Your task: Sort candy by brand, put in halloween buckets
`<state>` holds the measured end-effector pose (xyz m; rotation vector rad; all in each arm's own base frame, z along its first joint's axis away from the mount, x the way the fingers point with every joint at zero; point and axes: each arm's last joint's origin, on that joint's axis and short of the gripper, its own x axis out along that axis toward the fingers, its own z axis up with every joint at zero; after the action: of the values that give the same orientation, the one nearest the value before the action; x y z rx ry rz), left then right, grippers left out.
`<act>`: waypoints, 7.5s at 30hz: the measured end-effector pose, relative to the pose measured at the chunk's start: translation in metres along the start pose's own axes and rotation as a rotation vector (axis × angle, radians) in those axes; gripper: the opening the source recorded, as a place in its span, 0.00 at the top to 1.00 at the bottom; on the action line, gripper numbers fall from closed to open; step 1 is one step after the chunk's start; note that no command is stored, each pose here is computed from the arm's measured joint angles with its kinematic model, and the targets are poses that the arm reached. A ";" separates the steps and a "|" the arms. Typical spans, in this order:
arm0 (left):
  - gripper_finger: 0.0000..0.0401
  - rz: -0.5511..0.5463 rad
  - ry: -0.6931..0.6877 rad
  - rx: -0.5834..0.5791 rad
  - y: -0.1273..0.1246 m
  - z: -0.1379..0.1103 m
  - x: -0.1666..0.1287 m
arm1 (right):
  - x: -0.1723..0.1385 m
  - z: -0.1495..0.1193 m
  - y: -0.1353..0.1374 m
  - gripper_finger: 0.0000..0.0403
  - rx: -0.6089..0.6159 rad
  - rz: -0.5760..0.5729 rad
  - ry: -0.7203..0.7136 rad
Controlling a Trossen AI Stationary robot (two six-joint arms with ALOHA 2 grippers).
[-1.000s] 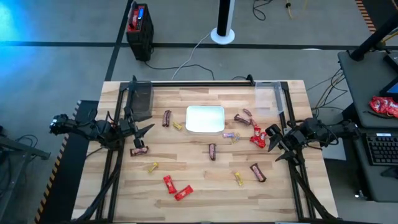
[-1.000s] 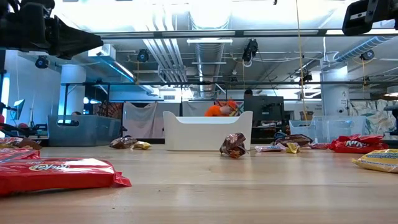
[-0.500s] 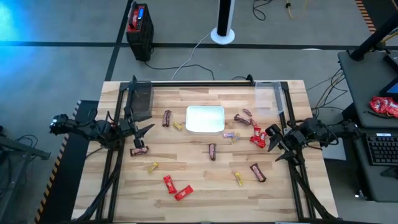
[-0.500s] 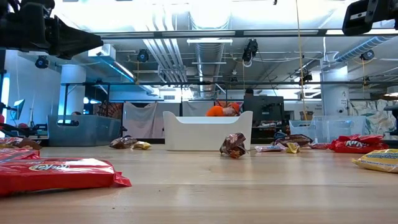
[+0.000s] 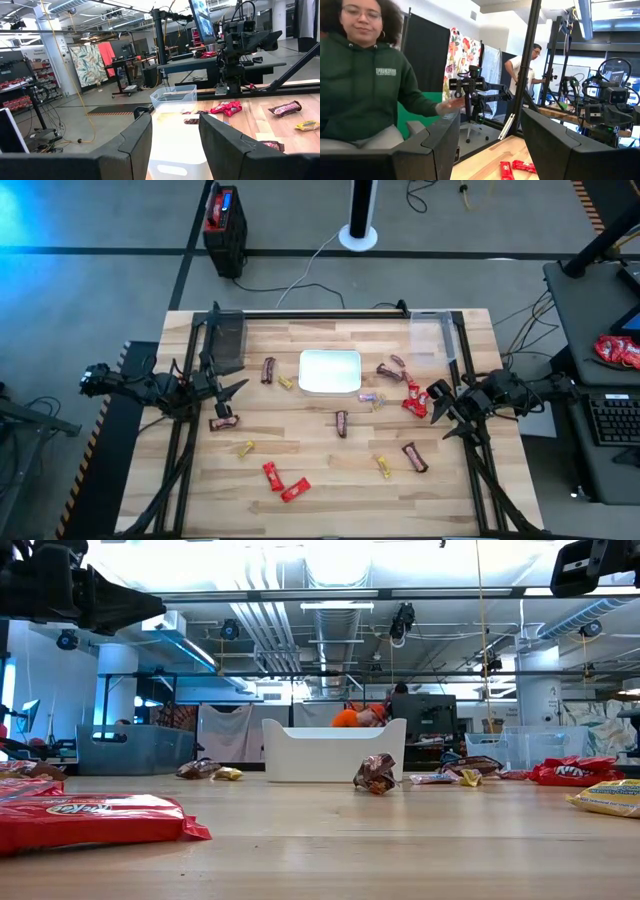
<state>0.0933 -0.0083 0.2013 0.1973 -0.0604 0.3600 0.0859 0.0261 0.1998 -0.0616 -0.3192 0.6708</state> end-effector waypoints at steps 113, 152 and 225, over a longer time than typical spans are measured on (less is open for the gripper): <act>0.63 -0.349 0.204 0.071 -0.070 0.057 0.093 | 0.069 -0.125 -0.135 0.50 0.439 -0.833 1.304; 0.63 -0.338 0.185 0.081 -0.070 0.059 0.093 | 0.067 -0.003 -0.146 0.93 0.495 -1.469 1.138; 0.63 -0.328 0.178 -0.001 -0.070 0.060 0.094 | 0.041 -0.007 -0.177 0.64 0.832 -1.070 1.407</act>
<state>0.2044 -0.0521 0.2567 0.1696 0.1460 0.0499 0.2243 -0.0867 0.2317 0.4050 1.2360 -0.4377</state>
